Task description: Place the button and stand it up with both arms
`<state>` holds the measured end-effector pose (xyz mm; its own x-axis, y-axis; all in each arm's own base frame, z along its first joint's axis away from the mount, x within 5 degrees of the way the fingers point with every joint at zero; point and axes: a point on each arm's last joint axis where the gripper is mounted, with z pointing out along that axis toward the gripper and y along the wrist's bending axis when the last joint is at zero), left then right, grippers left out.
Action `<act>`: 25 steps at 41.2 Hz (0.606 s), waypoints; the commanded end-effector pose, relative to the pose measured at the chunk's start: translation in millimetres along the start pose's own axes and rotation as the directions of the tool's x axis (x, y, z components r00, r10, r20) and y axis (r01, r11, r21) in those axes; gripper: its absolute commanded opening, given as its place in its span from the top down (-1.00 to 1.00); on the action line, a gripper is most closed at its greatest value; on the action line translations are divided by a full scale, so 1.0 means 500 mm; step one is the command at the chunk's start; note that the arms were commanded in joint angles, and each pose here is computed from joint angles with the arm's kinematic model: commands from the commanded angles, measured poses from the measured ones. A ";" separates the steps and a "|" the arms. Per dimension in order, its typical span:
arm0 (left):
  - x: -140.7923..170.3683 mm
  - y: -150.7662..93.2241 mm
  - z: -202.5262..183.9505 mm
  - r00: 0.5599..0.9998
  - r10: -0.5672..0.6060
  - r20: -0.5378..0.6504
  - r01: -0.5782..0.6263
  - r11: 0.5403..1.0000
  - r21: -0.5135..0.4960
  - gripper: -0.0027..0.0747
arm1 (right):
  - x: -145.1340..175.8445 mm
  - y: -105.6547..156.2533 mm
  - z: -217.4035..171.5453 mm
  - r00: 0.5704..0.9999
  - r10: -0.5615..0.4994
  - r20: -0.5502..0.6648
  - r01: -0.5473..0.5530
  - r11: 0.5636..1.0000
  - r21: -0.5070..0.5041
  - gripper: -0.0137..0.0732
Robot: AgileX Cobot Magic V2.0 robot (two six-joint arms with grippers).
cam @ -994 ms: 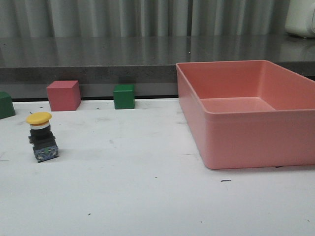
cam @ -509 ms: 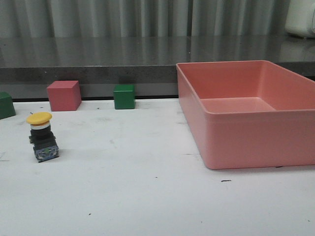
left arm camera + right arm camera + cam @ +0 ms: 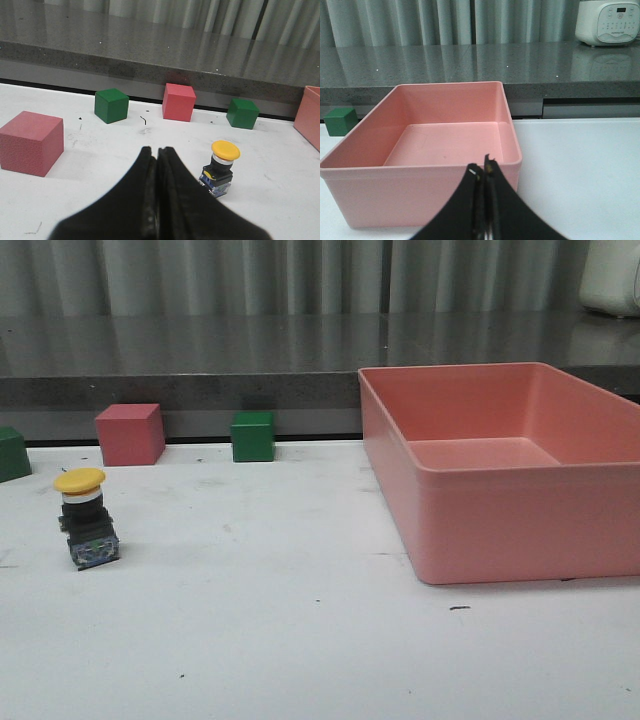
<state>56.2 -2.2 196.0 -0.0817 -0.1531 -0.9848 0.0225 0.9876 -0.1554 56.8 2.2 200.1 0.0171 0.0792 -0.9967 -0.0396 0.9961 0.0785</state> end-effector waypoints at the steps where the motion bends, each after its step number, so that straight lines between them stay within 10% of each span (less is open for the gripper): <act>1: -0.007 -0.001 -0.002 0.996 -0.009 0.090 0.008 1.000 0.014 0.98 | -0.020 0.001 -0.004 0.994 -0.006 0.109 0.007 1.000 -0.006 0.84; 25: -0.007 -0.001 -0.002 0.996 0.011 0.090 -0.012 1.000 0.010 0.98 | -0.020 0.001 -0.004 0.994 -0.006 0.109 0.007 1.000 -0.006 0.84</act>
<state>56.2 -2.2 196.0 -0.0817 -0.1531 -0.9848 0.0225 0.9876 -0.1554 56.8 2.2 200.1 0.0171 0.0792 -0.9967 -0.0396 0.9961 0.0785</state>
